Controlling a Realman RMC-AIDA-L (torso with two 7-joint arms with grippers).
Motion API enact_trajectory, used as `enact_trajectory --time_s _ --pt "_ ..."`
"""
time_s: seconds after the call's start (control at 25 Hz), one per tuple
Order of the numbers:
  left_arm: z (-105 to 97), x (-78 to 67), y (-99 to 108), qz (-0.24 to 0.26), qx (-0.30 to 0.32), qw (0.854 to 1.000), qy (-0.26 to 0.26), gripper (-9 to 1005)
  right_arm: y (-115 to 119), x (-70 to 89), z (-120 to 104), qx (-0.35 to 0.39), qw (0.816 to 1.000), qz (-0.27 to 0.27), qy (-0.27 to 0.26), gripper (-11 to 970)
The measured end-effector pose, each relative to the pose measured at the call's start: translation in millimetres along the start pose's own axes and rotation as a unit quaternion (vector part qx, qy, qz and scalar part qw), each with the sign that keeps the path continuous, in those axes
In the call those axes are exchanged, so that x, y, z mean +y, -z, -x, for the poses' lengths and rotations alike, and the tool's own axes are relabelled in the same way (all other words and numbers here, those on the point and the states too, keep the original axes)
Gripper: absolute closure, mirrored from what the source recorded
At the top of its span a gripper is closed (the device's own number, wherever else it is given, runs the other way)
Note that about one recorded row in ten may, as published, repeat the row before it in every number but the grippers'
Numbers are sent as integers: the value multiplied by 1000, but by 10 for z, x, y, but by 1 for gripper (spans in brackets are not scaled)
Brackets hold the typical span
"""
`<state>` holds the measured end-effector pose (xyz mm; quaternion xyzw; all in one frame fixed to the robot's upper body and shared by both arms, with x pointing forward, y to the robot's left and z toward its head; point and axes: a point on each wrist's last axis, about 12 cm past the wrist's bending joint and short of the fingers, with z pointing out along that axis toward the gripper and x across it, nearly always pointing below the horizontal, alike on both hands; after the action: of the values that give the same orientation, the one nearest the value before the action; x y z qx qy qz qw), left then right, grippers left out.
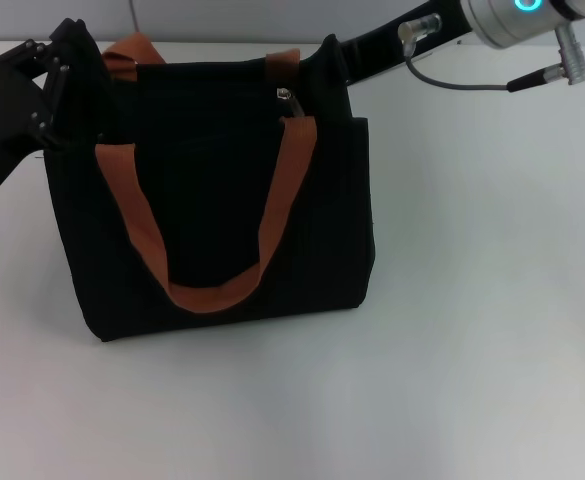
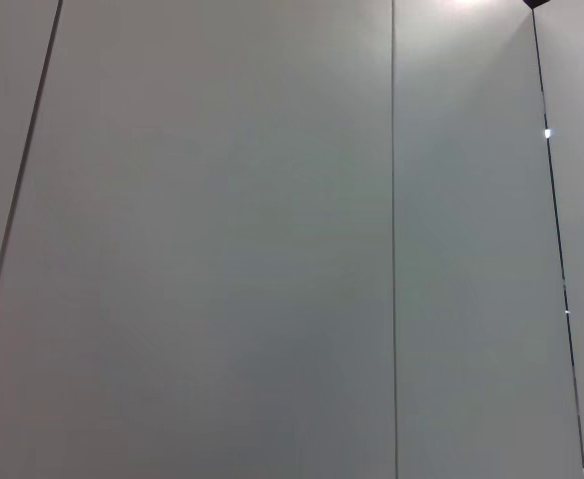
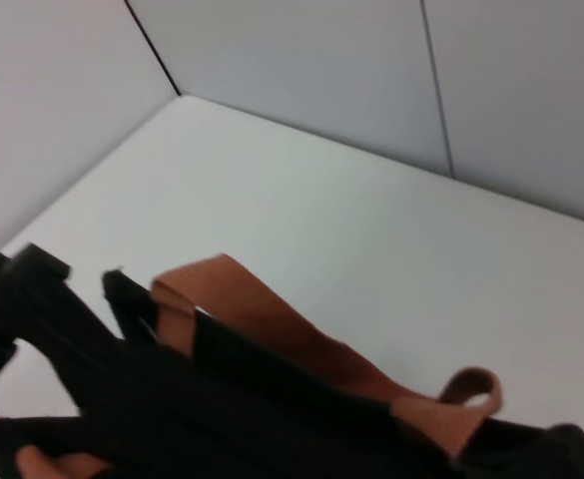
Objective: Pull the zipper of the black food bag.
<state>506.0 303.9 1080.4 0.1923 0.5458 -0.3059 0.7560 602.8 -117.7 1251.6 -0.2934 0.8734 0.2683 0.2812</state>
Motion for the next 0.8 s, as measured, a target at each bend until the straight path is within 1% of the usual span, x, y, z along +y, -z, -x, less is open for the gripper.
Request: enact_trajectory --time_s 0.08,0.12,0.16,0.24,0.28,0.32,0.36,0.48,0.52,0.56,0.6,0.64,0.72,0.8 --pt "0 0 0 0 0 1000 0 859 14 0 -3 -5 1000 7 3 963" --pt "-1 0 -1 0 0 1000 0 858 44 -6 -10 -18 999 29 4 962" --pt "-1 0 -1 0 0 1000 0 858 44 -6 -10 -18 999 29 4 961" --pt "-2 -1 -1 0 0 1000 1 858 84 -49 -35 -35 998 53 -1 960" --pt "-3 -1 -1 1 0 1000 1 858 106 -81 -56 -45 997 65 -5 959" --pt "-9 2 -1 2 2 1000 1 857 153 -156 -113 -69 993 92 -12 958" --pt "-9 2 -1 2 2 1000 1 857 153 -156 -113 -69 993 92 -12 957" --pt "-22 18 3 12 6 1000 2 857 206 -297 -236 -109 985 134 -18 955" --pt "-27 25 7 17 7 1000 4 856 233 -418 -354 -140 976 166 -19 954" --pt "-32 26 10 21 7 1000 7 856 233 -418 -354 -140 976 166 -19 915" --pt "-36 27 14 24 6 1000 9 856 243 -467 -407 -154 972 178 -19 876" --pt "-36 27 14 24 6 1000 9 856 254 -525 -476 -171 966 193 -19 838" --pt "-45 25 28 33 3 999 17 855 264 -595 -605 -202 953 227 -9 760" --pt "-48 25 39 35 3 999 23 855 257 -646 -742 -225 940 257 13 663"
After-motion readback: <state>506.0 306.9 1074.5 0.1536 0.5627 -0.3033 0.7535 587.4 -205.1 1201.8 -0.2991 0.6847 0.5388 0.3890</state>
